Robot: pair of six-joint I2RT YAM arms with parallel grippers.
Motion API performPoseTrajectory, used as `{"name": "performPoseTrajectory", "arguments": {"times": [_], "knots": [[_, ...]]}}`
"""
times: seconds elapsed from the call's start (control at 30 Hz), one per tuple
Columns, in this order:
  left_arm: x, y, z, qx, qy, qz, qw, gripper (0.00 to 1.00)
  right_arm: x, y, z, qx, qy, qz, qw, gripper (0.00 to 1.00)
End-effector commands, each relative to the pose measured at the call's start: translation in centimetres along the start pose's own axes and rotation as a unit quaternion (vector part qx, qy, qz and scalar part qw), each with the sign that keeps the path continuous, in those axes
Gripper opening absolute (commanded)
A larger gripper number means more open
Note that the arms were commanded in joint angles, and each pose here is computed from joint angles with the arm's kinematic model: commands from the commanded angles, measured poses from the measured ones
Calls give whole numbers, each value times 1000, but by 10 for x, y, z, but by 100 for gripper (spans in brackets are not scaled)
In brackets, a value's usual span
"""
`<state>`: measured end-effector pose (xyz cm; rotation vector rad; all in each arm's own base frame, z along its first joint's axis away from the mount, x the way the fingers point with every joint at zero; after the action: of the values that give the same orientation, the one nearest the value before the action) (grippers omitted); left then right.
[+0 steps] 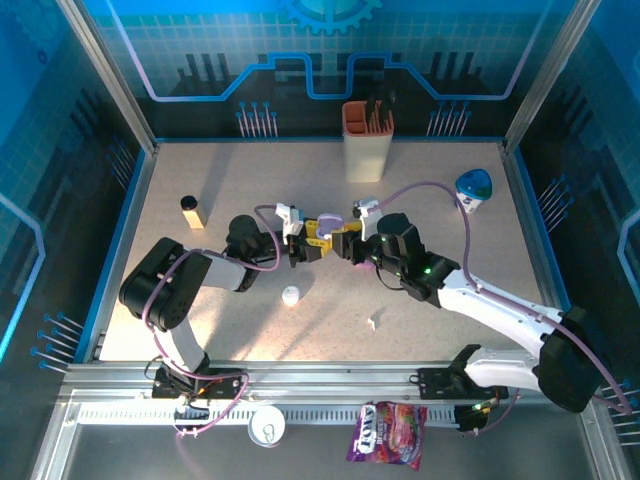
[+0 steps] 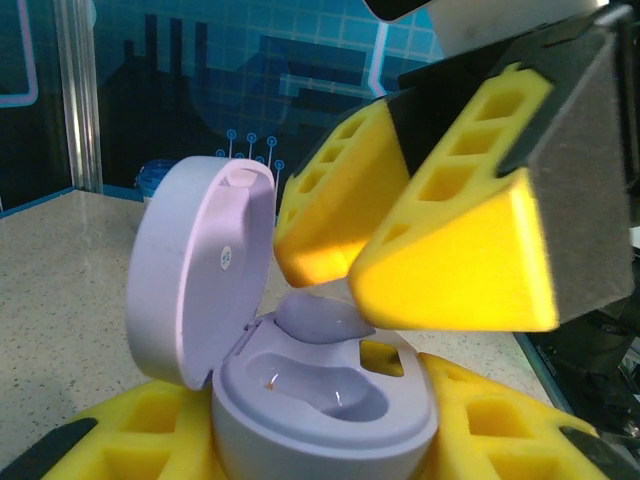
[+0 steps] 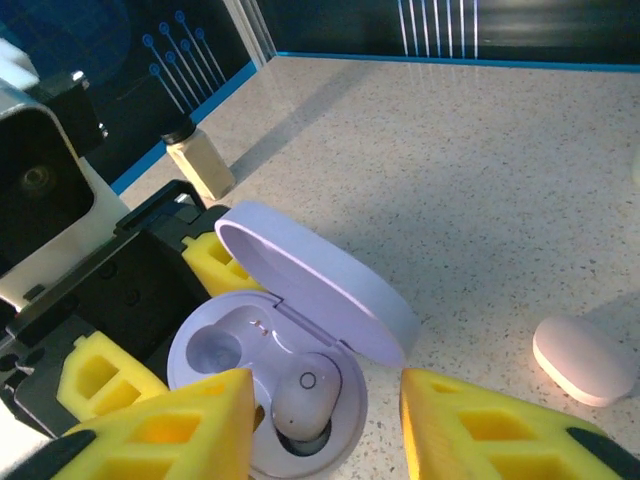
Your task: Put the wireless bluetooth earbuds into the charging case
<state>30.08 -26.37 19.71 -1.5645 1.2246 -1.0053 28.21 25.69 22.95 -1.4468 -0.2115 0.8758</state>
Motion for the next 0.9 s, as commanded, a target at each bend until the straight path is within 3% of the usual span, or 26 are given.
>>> {"name": "performPoseTrajectory", "arguments": {"times": [0.0, 0.23, 0.43, 0.67, 0.87], "knots": [[-1, -15, -4, 37, -2, -21, 999, 25, -15, -24, -3, 8, 1, -39, 999, 47], [-8, -23, 3, 50, -16, -29, 998, 25, -30, -31, -15, 37, 8, -72, 997, 52], [-18, -41, 7, 76, -46, -50, 995, 24, -22, -13, -38, 136, 7, -50, 989, 56], [-36, -75, 11, 120, -105, -95, 983, 24, 23, 23, -43, 184, 10, 55, 981, 55], [-54, -96, 2, 136, -146, -130, 971, 25, 81, 37, -25, 203, -35, 111, 972, 53]]}}
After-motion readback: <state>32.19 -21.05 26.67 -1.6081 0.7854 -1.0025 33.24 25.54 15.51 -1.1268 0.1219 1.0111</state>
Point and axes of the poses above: each hand's point on the last joint's axis, 136 mm out from that joint toward the fingers, its own x axis out along the fingers, its own z axis along the line the jaws close on, y = z × x, the point moved 2 cm from there along -x, back along the fingers, and after that the axes turned 9 degrees about -x, right-handed, at the moved point
